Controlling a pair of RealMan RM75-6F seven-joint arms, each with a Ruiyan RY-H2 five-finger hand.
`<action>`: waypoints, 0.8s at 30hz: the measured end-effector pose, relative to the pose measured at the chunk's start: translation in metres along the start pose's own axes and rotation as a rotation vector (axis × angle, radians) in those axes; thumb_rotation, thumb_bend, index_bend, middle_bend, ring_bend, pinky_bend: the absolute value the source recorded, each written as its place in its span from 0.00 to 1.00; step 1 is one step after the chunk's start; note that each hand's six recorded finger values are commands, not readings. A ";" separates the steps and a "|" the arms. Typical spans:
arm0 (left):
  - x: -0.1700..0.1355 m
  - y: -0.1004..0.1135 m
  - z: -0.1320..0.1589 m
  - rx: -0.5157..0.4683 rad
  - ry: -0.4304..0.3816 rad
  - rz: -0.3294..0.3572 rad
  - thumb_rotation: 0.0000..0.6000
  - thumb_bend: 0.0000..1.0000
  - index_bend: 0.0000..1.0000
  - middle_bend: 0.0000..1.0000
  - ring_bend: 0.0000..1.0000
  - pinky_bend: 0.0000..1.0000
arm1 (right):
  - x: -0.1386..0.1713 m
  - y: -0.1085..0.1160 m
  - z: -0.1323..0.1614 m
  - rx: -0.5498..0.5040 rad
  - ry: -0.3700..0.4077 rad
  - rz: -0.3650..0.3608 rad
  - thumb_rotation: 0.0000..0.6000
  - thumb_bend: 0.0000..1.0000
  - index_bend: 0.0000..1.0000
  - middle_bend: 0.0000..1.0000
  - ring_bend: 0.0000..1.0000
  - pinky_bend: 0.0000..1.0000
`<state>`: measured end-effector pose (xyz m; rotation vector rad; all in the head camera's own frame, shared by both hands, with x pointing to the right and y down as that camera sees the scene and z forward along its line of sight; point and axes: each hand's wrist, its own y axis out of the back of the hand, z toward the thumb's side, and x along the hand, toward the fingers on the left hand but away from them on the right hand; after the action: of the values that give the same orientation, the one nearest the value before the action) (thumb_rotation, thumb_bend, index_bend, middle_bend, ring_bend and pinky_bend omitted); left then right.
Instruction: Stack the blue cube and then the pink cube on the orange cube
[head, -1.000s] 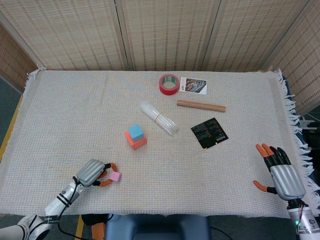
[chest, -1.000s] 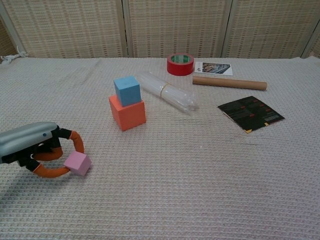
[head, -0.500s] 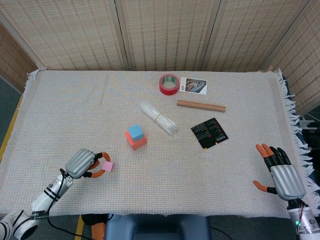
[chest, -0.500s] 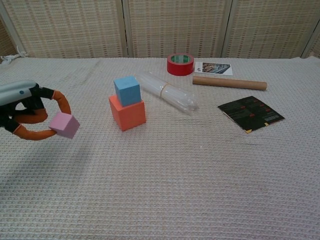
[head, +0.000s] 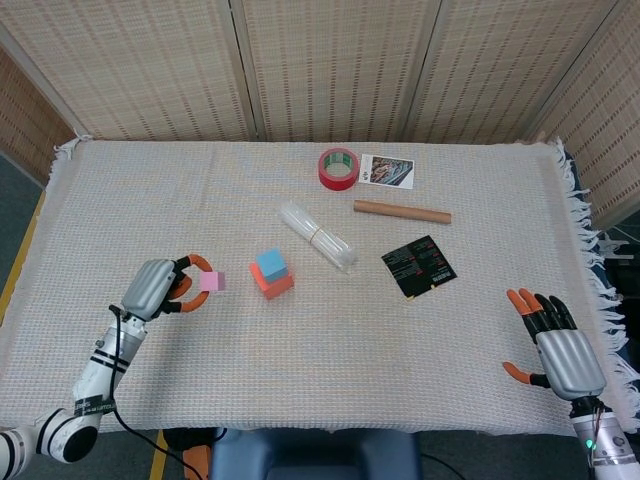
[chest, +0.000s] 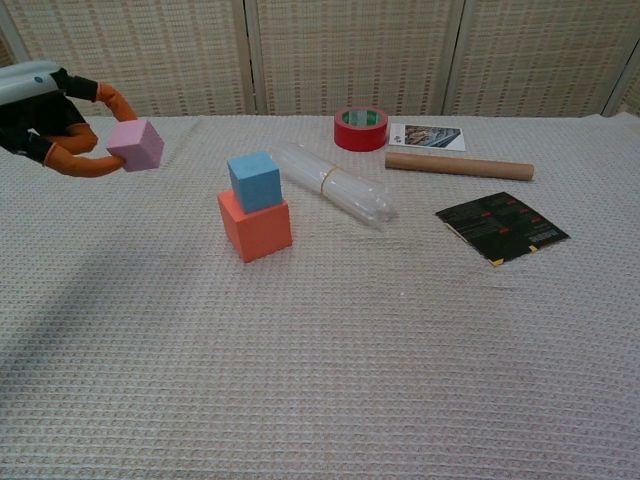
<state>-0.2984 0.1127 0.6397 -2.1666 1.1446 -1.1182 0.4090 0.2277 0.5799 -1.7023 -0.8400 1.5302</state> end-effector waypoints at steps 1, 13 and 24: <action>0.003 0.001 0.001 0.003 0.012 0.008 1.00 0.35 0.46 1.00 1.00 1.00 | 0.000 0.000 0.000 0.000 0.000 0.000 0.83 0.09 0.00 0.00 0.00 0.00; 0.041 -0.008 0.019 0.009 0.177 0.041 1.00 0.36 0.46 1.00 1.00 1.00 | 0.000 0.002 -0.001 -0.016 0.005 0.003 0.83 0.09 0.00 0.00 0.00 0.00; 0.065 -0.032 0.044 -0.020 0.255 0.014 1.00 0.36 0.46 1.00 1.00 1.00 | 0.005 0.010 -0.001 -0.047 0.028 -0.003 0.83 0.09 0.00 0.00 0.00 0.00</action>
<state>-0.2258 0.0768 0.6653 -2.0701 1.2804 -1.4139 0.4107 0.2269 0.5690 -1.7513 -0.8699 1.4923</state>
